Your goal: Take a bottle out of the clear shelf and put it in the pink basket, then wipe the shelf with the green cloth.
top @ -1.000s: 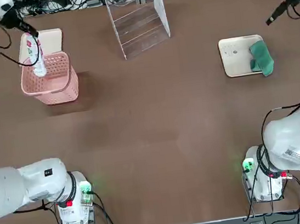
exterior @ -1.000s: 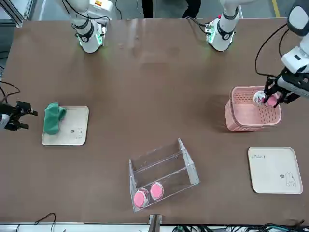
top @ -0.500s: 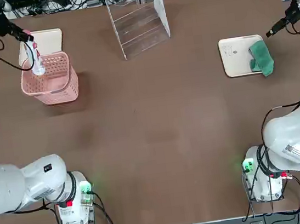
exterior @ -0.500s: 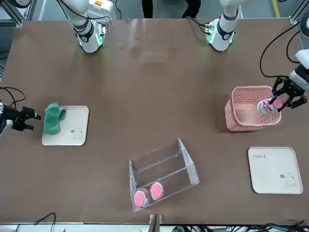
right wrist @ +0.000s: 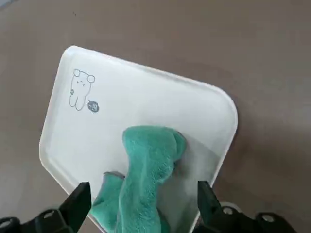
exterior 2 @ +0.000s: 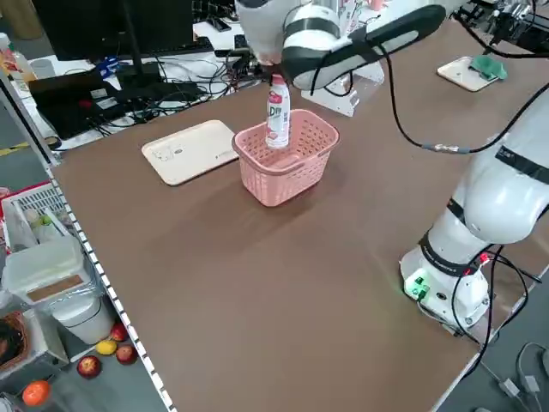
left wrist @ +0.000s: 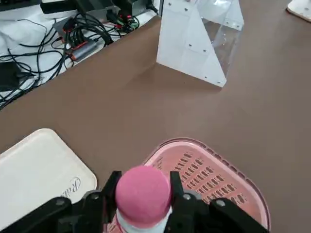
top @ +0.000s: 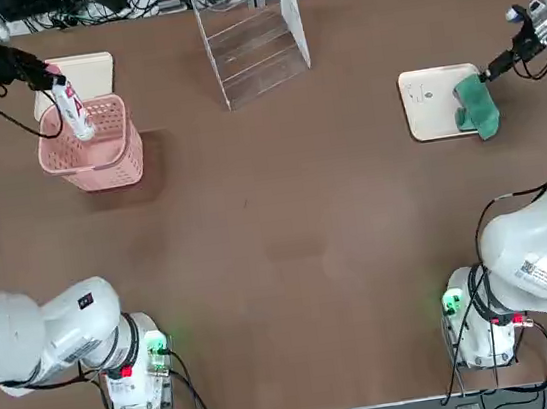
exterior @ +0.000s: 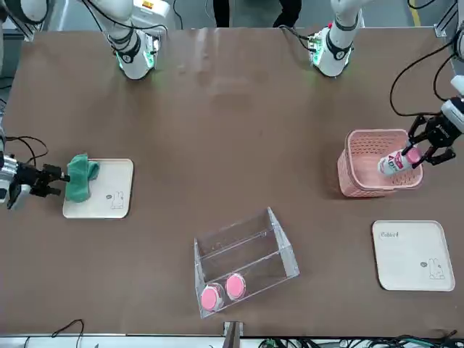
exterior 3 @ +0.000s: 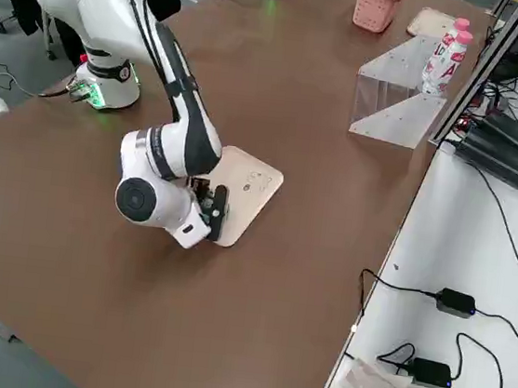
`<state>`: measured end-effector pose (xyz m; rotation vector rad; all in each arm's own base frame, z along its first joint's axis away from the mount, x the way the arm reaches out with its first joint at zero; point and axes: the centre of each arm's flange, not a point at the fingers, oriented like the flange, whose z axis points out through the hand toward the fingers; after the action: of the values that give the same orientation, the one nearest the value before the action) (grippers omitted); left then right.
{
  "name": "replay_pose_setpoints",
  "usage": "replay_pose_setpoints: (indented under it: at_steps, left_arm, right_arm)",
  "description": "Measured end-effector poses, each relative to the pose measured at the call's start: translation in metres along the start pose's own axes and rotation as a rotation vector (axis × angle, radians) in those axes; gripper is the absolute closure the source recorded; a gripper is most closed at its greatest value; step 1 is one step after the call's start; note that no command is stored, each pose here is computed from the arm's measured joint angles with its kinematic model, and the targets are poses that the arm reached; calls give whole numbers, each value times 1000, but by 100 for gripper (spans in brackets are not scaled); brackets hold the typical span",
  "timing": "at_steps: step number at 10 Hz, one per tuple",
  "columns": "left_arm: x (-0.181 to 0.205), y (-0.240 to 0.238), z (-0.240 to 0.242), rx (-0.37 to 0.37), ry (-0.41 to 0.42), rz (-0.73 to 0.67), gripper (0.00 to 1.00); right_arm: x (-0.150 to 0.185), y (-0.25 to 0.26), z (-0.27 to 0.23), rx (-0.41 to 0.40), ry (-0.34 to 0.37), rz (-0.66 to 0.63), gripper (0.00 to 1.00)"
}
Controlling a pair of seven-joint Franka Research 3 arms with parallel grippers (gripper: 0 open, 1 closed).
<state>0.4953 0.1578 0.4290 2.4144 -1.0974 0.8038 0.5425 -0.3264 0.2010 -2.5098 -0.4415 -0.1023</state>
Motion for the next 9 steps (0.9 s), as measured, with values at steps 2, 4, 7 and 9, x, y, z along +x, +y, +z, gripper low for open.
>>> replay_pose_setpoints:
  at_steps: [2, 4, 7, 9]
  left_arm:
    - [-23, -3, 17, -59, 60, 27, 56]
    - [-60, -8, 30, -121, 99, 52, 56]
    - [-117, -18, 35, -125, 141, 110, 56]
    - [-127, -19, 42, -134, 146, 125, 56]
  right_arm:
    - [2, -1, 8, 23, 7, 2, 3]
    - [4, -6, 25, 56, -5, -2, 3]
    - [2, -7, 35, 71, -12, -27, 5]
    - [1, -4, 40, 72, -14, -33, 13]
